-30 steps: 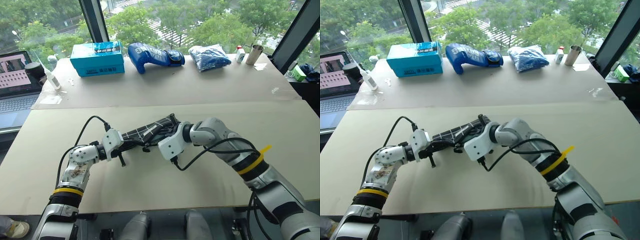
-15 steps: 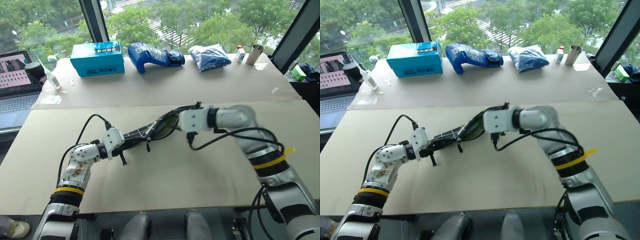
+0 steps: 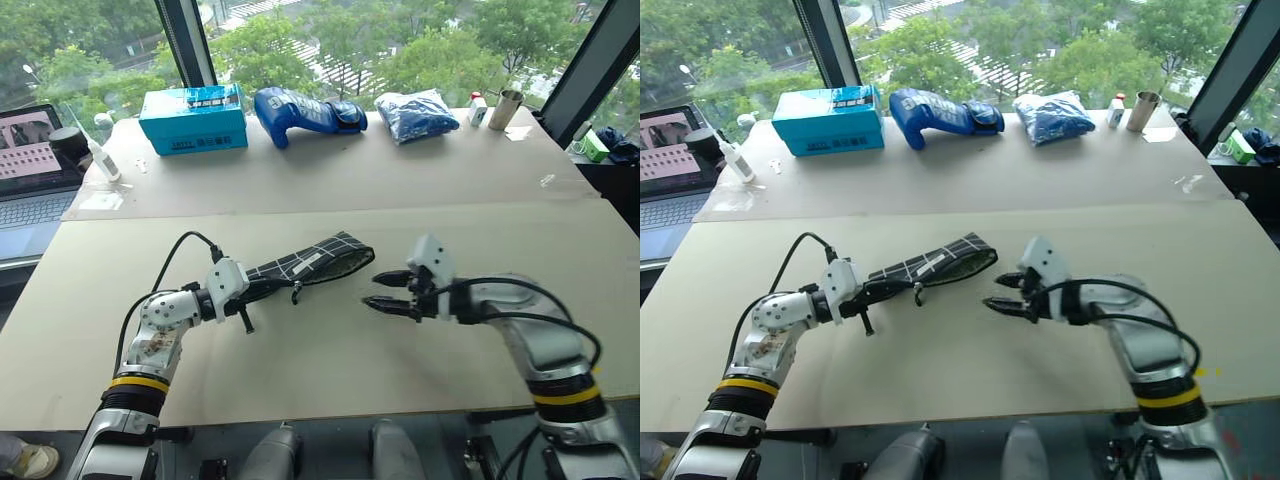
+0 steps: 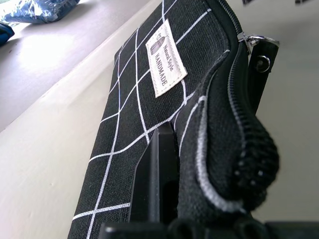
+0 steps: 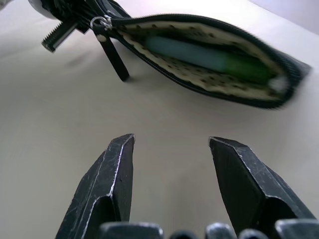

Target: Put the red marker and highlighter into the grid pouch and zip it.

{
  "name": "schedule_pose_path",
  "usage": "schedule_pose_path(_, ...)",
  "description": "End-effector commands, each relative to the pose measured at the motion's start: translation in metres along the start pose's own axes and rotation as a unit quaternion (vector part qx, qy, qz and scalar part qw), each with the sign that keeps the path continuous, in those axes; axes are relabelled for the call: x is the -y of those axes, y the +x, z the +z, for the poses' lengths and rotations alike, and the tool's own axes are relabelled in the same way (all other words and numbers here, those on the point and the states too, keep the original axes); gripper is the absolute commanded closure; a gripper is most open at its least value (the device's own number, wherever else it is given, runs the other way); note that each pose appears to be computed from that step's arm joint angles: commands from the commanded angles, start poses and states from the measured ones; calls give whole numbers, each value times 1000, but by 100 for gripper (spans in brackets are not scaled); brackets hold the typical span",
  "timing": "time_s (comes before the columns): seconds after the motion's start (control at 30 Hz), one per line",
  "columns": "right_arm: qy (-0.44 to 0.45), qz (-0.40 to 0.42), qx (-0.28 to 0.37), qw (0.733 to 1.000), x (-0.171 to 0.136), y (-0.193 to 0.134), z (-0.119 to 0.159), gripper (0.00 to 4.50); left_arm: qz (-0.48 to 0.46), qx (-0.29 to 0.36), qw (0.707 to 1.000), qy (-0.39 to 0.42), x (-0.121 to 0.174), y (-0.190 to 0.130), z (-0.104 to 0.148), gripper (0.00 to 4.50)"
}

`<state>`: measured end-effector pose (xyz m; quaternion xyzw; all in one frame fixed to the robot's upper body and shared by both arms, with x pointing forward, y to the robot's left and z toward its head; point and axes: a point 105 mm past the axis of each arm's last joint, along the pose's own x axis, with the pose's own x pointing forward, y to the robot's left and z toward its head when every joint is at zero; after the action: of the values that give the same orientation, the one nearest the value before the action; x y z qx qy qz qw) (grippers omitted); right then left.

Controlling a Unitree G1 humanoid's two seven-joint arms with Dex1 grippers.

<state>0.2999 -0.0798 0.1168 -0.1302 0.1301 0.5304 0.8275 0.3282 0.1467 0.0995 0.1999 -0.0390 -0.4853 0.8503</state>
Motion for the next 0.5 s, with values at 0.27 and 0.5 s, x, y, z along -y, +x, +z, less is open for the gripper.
schedule_pose_path(0.27, 4, 33, 32, 999, -25, 71, 33, 184, 13, 21, 1000, 14, -9, 0, 14, 450)
schedule_pose_path(0.5, 0, 25, 36, 999, -23, 86, 41, 184, 11, 22, 1000, 13, -7, 1, 14, 450)
